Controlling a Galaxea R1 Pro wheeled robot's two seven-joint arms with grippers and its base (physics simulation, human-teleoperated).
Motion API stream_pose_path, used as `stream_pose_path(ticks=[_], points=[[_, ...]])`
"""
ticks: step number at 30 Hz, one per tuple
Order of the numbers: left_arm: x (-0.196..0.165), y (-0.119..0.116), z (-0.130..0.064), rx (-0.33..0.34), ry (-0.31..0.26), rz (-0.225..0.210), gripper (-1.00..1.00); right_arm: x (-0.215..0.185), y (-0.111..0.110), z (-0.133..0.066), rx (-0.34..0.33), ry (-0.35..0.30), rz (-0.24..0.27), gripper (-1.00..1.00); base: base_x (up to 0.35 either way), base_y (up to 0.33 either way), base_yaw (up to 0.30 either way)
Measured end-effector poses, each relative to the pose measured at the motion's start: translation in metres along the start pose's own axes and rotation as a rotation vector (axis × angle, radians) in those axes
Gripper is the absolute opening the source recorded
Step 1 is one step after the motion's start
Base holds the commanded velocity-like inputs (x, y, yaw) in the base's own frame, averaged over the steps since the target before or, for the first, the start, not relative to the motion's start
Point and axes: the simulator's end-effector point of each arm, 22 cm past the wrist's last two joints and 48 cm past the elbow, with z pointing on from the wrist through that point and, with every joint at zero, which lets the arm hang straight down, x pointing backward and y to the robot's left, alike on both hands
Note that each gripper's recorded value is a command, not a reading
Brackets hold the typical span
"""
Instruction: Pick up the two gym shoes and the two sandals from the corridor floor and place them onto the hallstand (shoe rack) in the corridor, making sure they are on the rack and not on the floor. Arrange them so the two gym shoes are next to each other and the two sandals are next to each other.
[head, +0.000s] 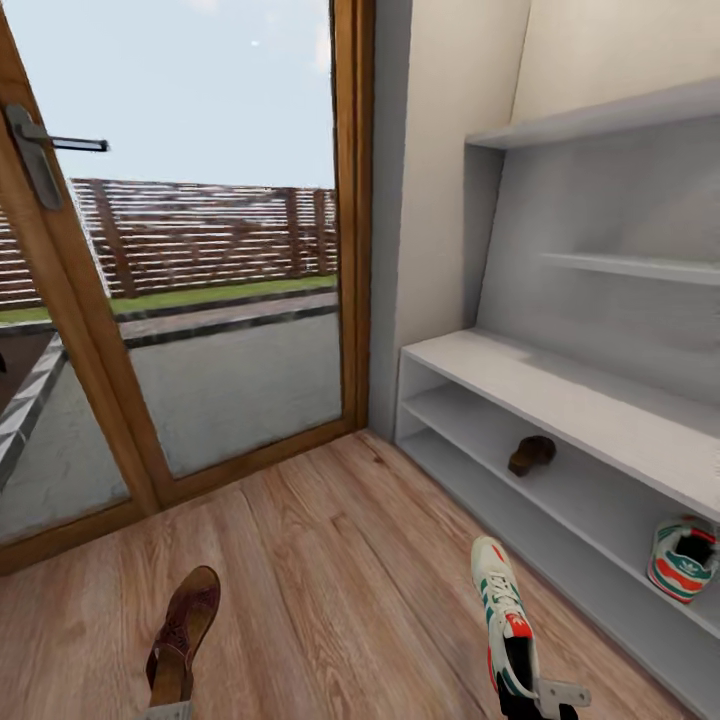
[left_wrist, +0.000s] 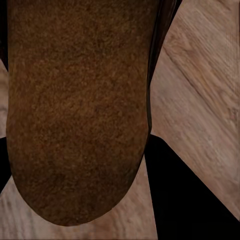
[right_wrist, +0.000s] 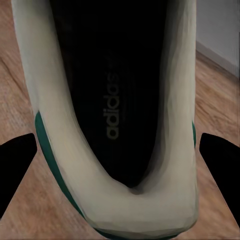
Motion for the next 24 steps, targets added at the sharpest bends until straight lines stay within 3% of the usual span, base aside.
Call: stream_pose_path(ticks=[24], points=[[0.0000,-0.0001,0.0000,0.000,0.000,0.001,-1.00,-0.0007,-0.0012,0.0004,0.008,-0.001,0.005,-1.00,0.212,0.258,-0.265]])
